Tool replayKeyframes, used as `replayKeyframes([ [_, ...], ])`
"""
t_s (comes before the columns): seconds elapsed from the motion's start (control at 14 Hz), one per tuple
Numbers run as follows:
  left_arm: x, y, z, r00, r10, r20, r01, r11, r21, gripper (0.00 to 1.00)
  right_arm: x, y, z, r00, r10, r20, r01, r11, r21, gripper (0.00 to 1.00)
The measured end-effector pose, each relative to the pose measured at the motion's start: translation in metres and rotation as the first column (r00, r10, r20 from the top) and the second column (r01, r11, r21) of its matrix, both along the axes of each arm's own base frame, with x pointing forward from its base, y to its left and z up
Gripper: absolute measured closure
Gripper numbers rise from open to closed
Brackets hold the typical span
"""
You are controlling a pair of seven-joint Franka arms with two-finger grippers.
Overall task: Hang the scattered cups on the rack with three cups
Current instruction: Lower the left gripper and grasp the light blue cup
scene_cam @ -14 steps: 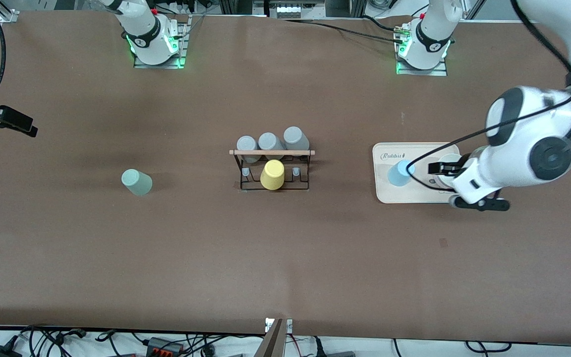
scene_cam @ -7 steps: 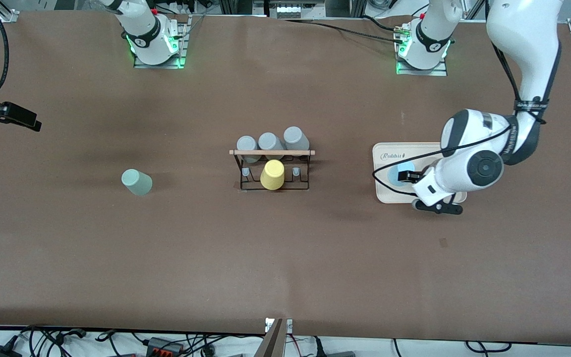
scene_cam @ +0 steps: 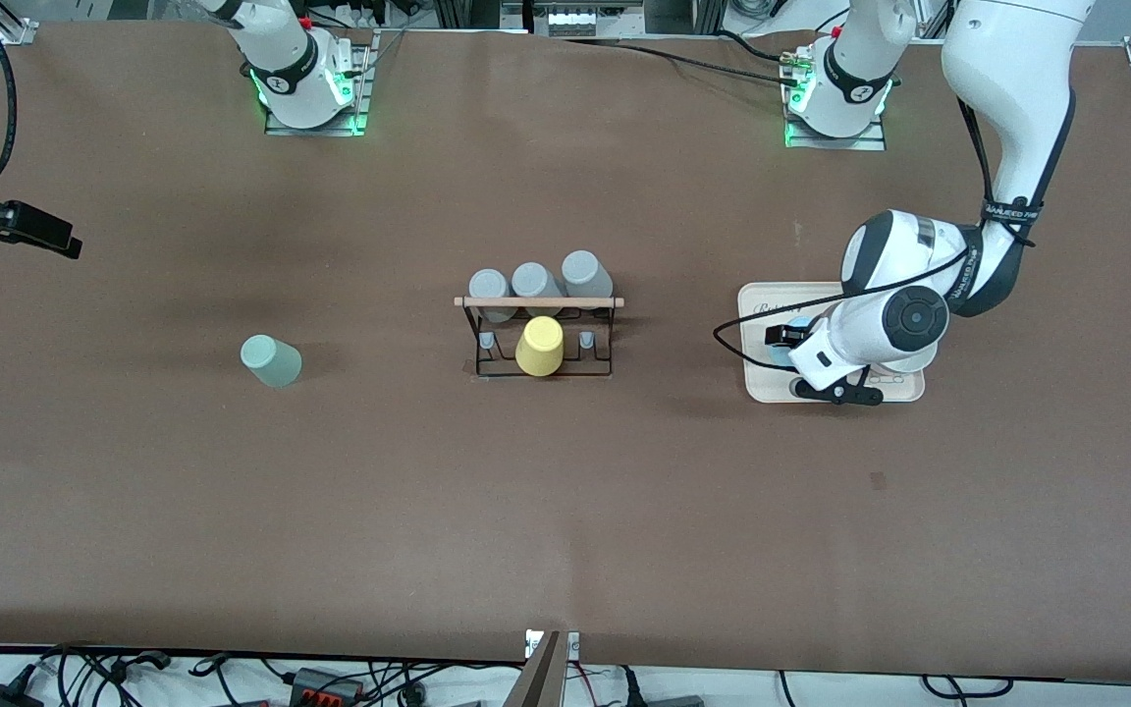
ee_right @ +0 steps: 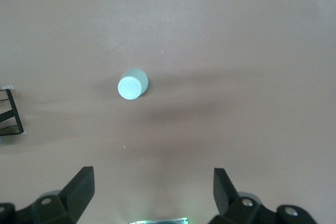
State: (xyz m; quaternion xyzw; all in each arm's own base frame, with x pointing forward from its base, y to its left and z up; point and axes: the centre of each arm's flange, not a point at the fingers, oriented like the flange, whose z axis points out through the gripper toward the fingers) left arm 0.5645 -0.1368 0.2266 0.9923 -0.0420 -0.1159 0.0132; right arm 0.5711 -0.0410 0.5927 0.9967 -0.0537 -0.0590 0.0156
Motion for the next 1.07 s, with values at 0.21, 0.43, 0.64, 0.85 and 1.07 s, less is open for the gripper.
replayKeyframes([
  [0.21, -0.016, 0.003, -0.008, 1.0, 0.003, 0.031, -0.003, 1.0, -0.003, 0.0, 0.0, 0.0, 0.0, 1.0, 0.001, 0.0, -0.001, 1.0, 0.0, 0.0],
  [0.43, -0.019, 0.005, -0.006, 0.999, 0.005, 0.035, -0.005, 1.0, -0.001, 0.0, 0.0, 0.0, 0.0, 1.0, 0.001, -0.004, -0.001, 1.0, 0.0, 0.0],
  [0.64, -0.02, 0.006, -0.006, 0.999, 0.006, 0.034, -0.006, 1.0, -0.001, 0.06, -0.001, 0.0, -0.001, 1.0, 0.0, -0.013, 0.0, 1.0, 0.001, 0.0],
  [0.85, -0.021, 0.006, -0.008, 1.0, 0.005, 0.03, -0.005, 1.0, 0.0, 0.18, -0.002, 0.0, -0.004, 1.0, -0.001, -0.021, 0.001, 1.0, 0.001, 0.0],
  [1.07, -0.022, 0.003, -0.008, 1.0, 0.001, 0.029, -0.001, 1.0, -0.001, 0.33, -0.001, 0.0, -0.013, 0.999, -0.001, -0.039, 0.001, 1.0, 0.002, 0.0],
])
